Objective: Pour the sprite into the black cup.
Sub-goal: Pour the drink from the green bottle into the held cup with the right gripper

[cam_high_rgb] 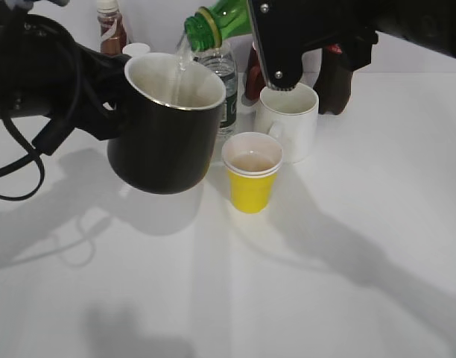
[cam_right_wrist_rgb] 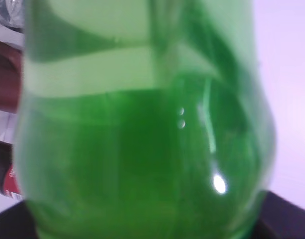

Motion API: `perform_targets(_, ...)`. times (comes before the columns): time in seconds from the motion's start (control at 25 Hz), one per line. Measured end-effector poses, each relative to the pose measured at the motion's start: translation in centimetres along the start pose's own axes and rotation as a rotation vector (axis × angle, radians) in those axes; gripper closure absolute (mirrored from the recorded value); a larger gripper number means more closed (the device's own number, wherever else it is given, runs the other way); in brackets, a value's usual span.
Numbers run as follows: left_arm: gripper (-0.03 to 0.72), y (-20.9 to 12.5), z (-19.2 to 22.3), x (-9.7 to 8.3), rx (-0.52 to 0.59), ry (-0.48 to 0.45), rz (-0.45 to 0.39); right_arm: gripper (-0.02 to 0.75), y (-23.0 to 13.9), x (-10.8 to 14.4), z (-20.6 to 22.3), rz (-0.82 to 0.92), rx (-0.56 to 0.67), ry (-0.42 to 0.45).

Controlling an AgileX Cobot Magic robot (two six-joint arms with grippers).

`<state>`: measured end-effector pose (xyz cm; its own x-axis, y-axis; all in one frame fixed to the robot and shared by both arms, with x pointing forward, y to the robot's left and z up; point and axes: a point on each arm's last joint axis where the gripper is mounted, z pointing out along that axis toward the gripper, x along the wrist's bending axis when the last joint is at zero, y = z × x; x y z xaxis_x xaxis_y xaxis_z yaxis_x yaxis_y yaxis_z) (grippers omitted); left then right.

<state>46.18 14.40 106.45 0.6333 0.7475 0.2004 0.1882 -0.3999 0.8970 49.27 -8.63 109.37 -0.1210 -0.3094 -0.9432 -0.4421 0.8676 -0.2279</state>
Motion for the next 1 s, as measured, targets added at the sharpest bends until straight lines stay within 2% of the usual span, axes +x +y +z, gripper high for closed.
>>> perform_targets(0.2, 0.641, 0.0, 0.0, 0.0, 0.0, 0.0, 0.0, 0.317, 0.0, 0.1, 0.0, 0.031, 0.0, 0.013)
perform_targets(0.56, 0.641, 0.0, 0.0, 0.0, 0.0, 0.0, 0.0, 0.317, 0.1, 0.9, -0.1, 0.241, 0.01, 0.098)
perform_targets(0.76, 0.641, 0.0, 0.0, 0.0, 0.0, 0.0, 0.0, 0.317, 0.4, 1.8, -0.2, 0.481, 0.016, 0.198)
perform_targets(1.0, 0.641, 0.2, 0.0, 0.3, -0.028, 0.009, -0.006, 0.317, 0.6, 2.5, -0.6, 0.902, -0.023, 0.311)
